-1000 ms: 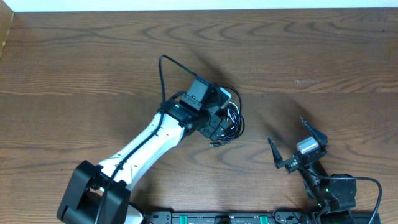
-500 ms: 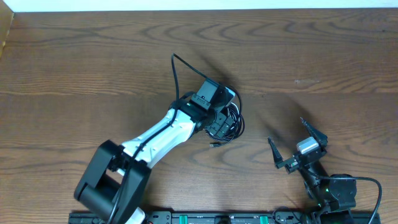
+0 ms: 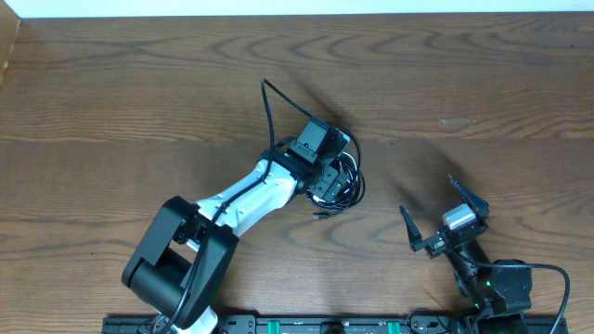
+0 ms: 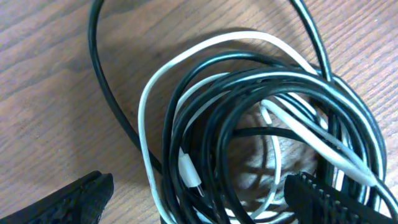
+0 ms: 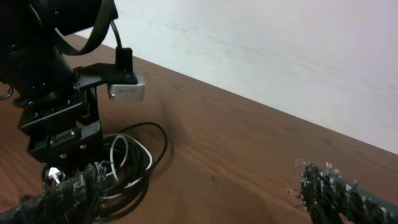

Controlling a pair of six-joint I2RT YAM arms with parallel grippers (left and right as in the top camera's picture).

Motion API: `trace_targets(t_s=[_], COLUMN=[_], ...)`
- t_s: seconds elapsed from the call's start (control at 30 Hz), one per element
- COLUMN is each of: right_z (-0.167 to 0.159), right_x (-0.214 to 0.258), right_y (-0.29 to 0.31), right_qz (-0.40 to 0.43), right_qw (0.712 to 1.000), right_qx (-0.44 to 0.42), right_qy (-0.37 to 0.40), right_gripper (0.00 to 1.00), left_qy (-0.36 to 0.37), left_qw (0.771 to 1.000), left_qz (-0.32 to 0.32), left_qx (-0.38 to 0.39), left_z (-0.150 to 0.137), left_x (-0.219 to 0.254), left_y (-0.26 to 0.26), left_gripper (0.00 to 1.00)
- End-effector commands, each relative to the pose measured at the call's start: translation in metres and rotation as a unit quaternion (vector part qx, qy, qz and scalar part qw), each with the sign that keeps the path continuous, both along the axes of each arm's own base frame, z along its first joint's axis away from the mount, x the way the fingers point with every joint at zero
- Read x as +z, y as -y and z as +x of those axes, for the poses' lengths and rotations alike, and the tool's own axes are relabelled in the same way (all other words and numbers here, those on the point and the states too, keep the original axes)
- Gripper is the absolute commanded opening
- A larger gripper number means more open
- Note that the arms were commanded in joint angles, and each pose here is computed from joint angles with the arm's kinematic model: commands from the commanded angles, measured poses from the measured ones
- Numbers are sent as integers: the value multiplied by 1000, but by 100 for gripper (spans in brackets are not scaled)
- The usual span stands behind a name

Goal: Untangle cables
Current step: 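Close the left gripper on the cable bundle and grip it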

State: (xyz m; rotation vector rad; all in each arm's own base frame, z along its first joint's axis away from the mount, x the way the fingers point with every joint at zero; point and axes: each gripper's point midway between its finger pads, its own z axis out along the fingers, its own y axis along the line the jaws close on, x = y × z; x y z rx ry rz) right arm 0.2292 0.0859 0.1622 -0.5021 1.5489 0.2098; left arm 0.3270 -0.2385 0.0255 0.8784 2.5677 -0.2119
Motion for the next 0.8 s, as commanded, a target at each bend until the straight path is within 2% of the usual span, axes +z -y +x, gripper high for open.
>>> trace_targets(t_s=[0.0,0.1,0.17,0.3,0.33,0.53,0.77], right_z=[0,0,0,0,0,0,0], right_x=[-1,-1,-1,-1,-1,-1,-1], right_y=[1,1,1,1,1,1,1], right_qz=[-6,-6,-6,-6,-6,-6,-6], right_qw=[1000,1000,1000,1000,1000,1000,1000], right_qx=[-3,-3,-3,-3,-3,-3,-3], right_qy=[1,1,1,1,1,1,1], right_gripper=[99,99,99,99,99,99,99], left_qy=[2,1,2,1,1,1,-9], left_qw=[1000,1000,1000,1000,1000,1000,1000], left_qz=[5,5,5,5,5,5,12], left_qx=[8,8,8,8,8,8,8], left_z=[5,4,4,4,4,4,2], left_x=[-3,-3,-3,-3,-3,-3,-14], left_y=[-1,-1,-1,-1,-1,-1,-2], left_gripper=[93,89,83,64,63,54,53])
